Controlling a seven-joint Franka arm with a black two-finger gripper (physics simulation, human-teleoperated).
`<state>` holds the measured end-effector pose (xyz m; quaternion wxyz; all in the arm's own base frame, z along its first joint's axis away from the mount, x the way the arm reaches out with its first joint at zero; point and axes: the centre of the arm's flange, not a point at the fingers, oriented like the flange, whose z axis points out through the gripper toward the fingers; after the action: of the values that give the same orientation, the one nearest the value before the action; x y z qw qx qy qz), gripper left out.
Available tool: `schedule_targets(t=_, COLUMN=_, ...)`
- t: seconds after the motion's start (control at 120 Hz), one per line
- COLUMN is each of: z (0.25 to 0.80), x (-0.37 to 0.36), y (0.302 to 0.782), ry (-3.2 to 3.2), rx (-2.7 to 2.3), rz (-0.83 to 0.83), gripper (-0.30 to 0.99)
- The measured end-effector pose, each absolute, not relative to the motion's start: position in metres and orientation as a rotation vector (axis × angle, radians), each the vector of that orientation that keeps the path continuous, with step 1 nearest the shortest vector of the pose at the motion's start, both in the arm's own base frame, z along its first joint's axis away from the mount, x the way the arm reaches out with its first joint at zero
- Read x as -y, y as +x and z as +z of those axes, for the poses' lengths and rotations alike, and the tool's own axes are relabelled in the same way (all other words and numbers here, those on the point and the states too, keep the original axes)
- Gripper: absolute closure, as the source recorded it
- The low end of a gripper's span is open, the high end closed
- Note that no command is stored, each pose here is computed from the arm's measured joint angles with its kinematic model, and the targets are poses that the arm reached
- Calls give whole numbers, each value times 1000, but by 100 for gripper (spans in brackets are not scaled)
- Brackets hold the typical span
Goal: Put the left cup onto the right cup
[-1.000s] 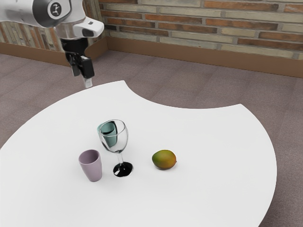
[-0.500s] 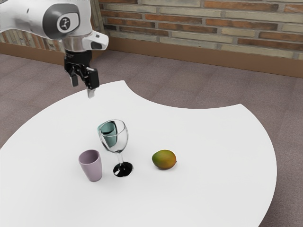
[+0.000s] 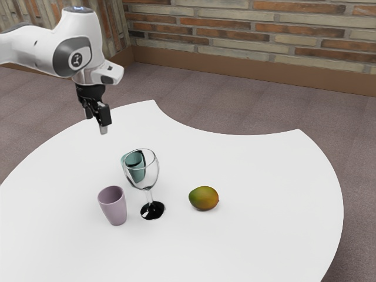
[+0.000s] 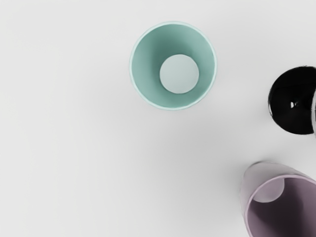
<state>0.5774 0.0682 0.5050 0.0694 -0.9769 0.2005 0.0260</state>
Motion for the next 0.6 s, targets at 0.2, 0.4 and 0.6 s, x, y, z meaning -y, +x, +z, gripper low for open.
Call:
schedule_targets(t=0.2, z=480, x=-58, y=593, ry=-2881, rx=-839, rz=59, gripper=0)
schedule_targets(t=0.4, z=469, x=-68, y=599, ry=-2832, rx=-995, rz=50, gripper=0)
schedule_targets(t=0.6, z=452, x=-71, y=606, ry=-2773, rx=-1163, rz=60, gripper=0)
